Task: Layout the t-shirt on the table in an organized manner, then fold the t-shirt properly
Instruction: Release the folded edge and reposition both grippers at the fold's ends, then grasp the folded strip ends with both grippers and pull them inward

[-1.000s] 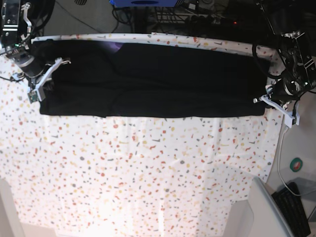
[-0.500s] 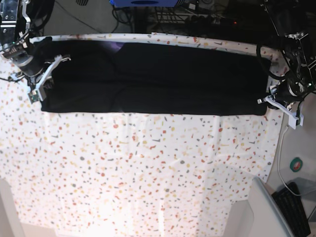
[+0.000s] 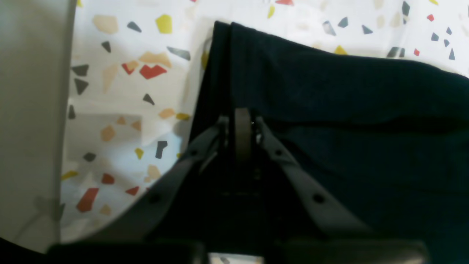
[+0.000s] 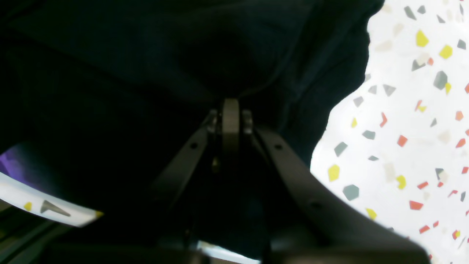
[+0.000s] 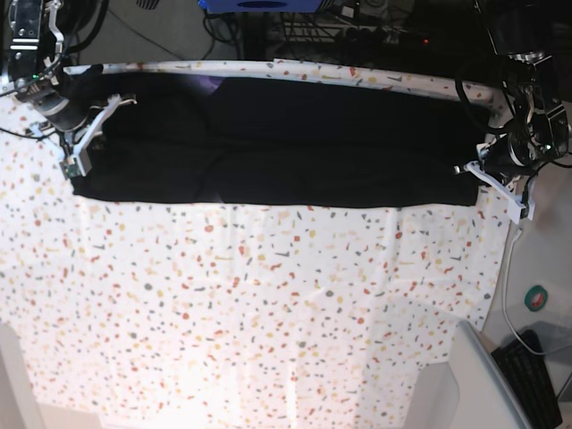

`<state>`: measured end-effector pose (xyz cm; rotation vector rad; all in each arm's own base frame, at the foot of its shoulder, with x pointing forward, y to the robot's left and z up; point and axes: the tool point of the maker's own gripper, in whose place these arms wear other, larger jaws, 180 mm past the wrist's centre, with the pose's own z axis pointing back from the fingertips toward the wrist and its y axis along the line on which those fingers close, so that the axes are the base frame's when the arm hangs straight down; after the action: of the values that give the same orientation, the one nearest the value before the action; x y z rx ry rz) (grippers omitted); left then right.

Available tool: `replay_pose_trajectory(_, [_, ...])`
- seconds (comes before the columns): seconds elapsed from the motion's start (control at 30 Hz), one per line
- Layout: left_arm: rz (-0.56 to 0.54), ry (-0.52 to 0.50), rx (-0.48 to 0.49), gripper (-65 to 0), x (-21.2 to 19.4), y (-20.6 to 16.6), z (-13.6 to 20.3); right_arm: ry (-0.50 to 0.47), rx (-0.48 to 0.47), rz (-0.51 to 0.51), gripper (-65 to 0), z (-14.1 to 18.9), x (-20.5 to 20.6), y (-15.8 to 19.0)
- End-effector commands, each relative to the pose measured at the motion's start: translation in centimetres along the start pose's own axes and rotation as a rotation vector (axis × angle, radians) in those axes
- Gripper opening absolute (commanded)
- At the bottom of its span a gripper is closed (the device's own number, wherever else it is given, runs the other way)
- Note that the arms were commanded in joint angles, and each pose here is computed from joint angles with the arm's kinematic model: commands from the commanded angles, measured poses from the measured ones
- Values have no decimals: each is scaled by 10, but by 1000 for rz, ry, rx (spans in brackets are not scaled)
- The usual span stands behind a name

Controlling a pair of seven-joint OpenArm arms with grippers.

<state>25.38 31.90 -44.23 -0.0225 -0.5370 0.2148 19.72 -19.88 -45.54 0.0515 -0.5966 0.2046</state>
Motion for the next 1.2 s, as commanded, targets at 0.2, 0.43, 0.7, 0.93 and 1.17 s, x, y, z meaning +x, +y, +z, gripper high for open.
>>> replay_pose_trajectory(0.2, [-16, -36, 10, -650, 15, 5, 6, 44, -17, 12, -519, 4, -4, -7])
replay_pose_trajectory(0.43, [-26, -58, 33, -337, 25, 17, 13, -11, -57, 15, -365, 27, 9, -11])
replay_pose_trajectory(0.7, [35, -235, 110, -395, 56, 42, 60, -160, -129, -22, -368, 56, 51, -18])
replay_pose_trajectory(0.93, [18, -155, -15, -650, 16, -14, 16, -173, -110, -100, -650, 12, 78, -35])
replay_pose_trajectory(1.17, [41, -90, -51, -650, -28, -21, -23, -73, -96, -151, -650, -26, 60, -58])
